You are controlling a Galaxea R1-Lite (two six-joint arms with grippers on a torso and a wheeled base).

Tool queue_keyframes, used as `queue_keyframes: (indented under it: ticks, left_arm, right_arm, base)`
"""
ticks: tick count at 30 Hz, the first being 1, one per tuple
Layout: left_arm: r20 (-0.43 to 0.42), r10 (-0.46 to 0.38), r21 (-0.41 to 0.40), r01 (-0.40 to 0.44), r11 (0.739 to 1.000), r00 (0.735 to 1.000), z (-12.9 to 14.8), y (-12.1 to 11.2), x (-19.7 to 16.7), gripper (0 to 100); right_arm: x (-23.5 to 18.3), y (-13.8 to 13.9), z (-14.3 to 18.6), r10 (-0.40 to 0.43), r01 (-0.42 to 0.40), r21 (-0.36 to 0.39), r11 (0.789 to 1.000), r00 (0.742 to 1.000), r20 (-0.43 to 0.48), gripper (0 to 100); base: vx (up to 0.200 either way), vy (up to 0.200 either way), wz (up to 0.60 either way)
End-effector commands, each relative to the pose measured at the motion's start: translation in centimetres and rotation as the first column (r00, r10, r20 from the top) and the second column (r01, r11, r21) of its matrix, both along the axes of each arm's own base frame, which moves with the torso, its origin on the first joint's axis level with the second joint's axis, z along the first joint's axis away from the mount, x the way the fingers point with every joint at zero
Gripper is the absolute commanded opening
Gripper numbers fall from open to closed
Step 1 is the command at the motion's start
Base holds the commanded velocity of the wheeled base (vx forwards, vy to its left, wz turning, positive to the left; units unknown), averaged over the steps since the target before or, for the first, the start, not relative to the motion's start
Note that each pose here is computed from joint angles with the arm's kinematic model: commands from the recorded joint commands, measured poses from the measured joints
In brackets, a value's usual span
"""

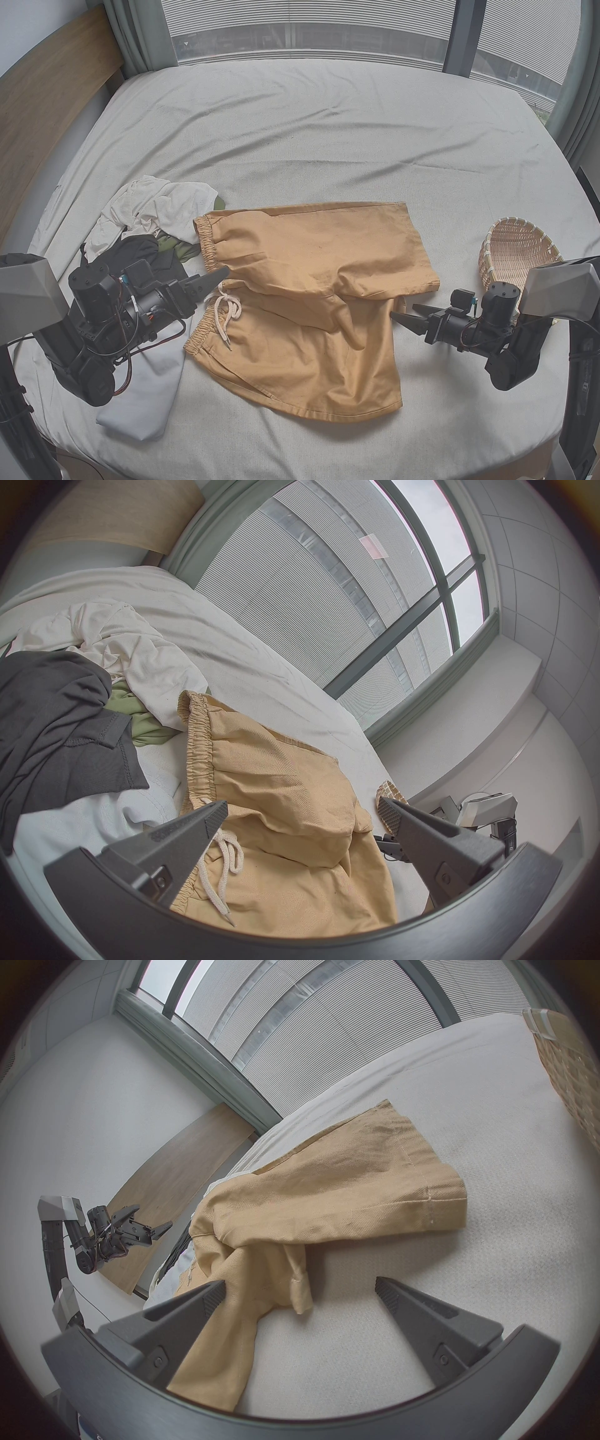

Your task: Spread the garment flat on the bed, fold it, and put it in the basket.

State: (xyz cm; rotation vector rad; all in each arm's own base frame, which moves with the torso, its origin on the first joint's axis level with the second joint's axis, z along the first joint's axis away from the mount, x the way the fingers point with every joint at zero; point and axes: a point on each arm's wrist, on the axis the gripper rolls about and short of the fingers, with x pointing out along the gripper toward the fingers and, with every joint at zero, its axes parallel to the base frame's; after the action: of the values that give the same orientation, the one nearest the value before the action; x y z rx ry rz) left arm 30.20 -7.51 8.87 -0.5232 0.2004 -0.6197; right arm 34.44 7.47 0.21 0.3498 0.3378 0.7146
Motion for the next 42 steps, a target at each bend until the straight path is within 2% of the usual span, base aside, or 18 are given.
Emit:
queue_keyframes:
  ticks: [1, 16, 23, 26, 32, 42]
  left_arm:
    - [0.004, -0.001, -0.002, 0.001, 1.000, 1.000, 0.1, 0.0, 0.0, 100]
    - [0.004, -0.009, -0.002, 0.009, 1.000, 1.000, 0.1, -0.3, -0.1, 100]
    - [0.005, -0.007, -0.002, 0.007, 1.000, 1.000, 0.1, -0.2, 0.0, 100]
    - [0.006, -0.009, -0.003, 0.009, 1.000, 1.000, 0.1, -0.3, 0.0, 100]
    - [0.003, -0.009, -0.003, 0.009, 1.000, 1.000, 0.0, -0.3, 0.0, 100]
    - [-0.002, -0.009, -0.002, 0.009, 1.000, 1.000, -0.1, -0.3, 0.0, 100]
  right_arm:
    - [0.2, 0.1, -0.3, 0.002, -0.002, 0.000, 1.000, 1.000, -0.001, 0]
    - [0.4, 0.1, -0.1, 0.001, -0.001, 0.003, 1.000, 1.000, 0.010, 0]
    - [-2.0, -0.6, 1.6, -0.004, 0.004, -0.001, 1.000, 1.000, -0.014, 0]
    - [-3.3, -1.4, 2.9, -0.017, 0.017, 0.001, 1.000, 1.000, -0.011, 0]
    - [-3.4, -3.2, 4.2, -0.062, 0.061, 0.010, 0.998, 0.998, 0.022, 0]
    - [-2.8, -4.9, 4.6, -0.118, 0.118, 0.015, 0.993, 0.992, 0.045, 0]
  base:
    - [0.000, 0.000, 0.00]
    - [0.000, 0.000, 0.00]
    - [0.000, 0.000, 0.00]
    - [0.000, 0.000, 0.00]
    - [0.000, 0.000, 0.00]
    - [0.000, 0.000, 0.00]
